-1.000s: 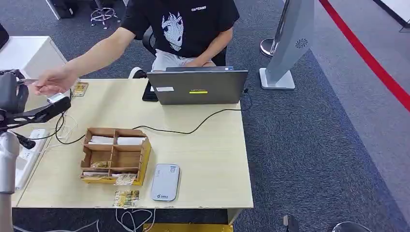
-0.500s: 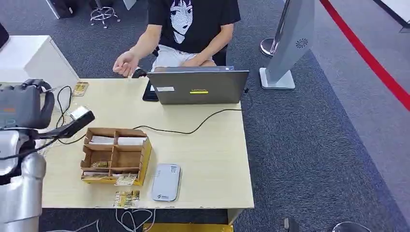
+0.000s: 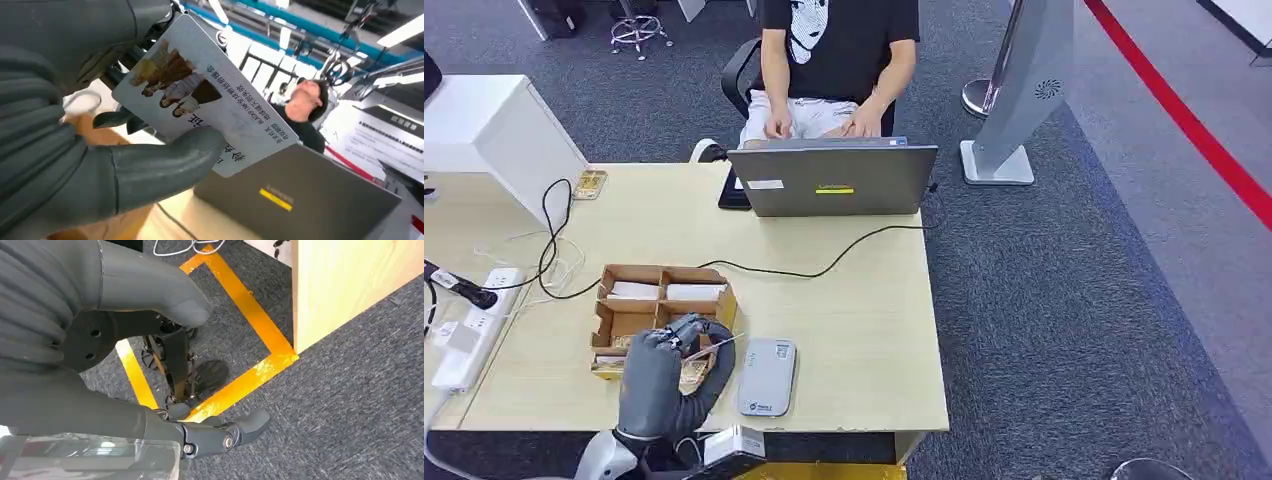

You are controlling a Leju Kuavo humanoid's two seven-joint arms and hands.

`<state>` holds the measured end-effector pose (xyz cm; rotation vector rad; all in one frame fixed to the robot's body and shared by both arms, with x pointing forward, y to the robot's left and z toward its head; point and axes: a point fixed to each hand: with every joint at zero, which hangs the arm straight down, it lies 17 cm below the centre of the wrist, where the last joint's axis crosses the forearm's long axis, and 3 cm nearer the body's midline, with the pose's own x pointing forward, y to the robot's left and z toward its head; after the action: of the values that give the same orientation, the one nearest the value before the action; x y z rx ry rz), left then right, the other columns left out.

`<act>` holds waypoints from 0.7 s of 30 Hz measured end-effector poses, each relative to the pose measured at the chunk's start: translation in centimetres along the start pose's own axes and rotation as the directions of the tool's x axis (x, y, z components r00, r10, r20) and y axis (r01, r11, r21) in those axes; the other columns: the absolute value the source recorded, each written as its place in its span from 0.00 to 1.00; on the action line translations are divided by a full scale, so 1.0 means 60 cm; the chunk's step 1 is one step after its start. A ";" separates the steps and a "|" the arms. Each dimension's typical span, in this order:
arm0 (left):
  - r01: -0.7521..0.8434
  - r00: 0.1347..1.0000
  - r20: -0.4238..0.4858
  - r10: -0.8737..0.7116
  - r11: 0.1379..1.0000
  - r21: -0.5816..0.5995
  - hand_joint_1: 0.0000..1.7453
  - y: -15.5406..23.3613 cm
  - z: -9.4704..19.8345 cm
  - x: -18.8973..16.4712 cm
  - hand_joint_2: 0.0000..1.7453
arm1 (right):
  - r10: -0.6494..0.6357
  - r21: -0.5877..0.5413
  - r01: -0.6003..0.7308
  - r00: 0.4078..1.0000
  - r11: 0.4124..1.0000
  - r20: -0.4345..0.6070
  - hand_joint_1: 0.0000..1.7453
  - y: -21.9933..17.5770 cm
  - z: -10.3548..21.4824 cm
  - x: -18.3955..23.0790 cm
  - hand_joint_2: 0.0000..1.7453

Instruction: Pass the card to the sensor for recognition and then transmit it.

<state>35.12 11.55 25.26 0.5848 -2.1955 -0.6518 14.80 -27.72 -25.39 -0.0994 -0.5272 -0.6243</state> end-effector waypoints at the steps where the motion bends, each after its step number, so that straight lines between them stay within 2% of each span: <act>1: -0.024 0.999 -0.020 0.024 1.000 -0.007 1.00 -0.006 0.004 -0.003 1.00 | -0.003 -0.001 0.003 1.000 1.000 -0.001 0.00 0.000 0.000 -0.001 1.00; 6: -0.067 0.992 -0.112 0.058 0.995 -0.073 1.00 -0.058 0.028 -0.039 1.00 | 0.007 -0.007 -0.007 1.000 1.000 -0.004 0.00 -0.002 0.000 -0.002 1.00; 11: -0.086 0.975 -0.214 0.053 0.985 -0.151 1.00 -0.118 0.070 -0.102 1.00 | 0.030 0.001 -0.030 0.999 1.000 -0.012 0.00 0.002 0.001 -0.007 1.00; 21: -0.104 0.947 -0.321 0.021 0.965 -0.242 1.00 -0.184 0.120 -0.168 1.00 | 0.036 0.005 -0.035 0.999 0.999 -0.016 0.00 0.005 0.002 -0.010 1.00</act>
<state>37.89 10.92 8.92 0.4467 -1.7892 -0.7387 14.52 -27.13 -25.54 -0.0995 -0.5106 -0.5889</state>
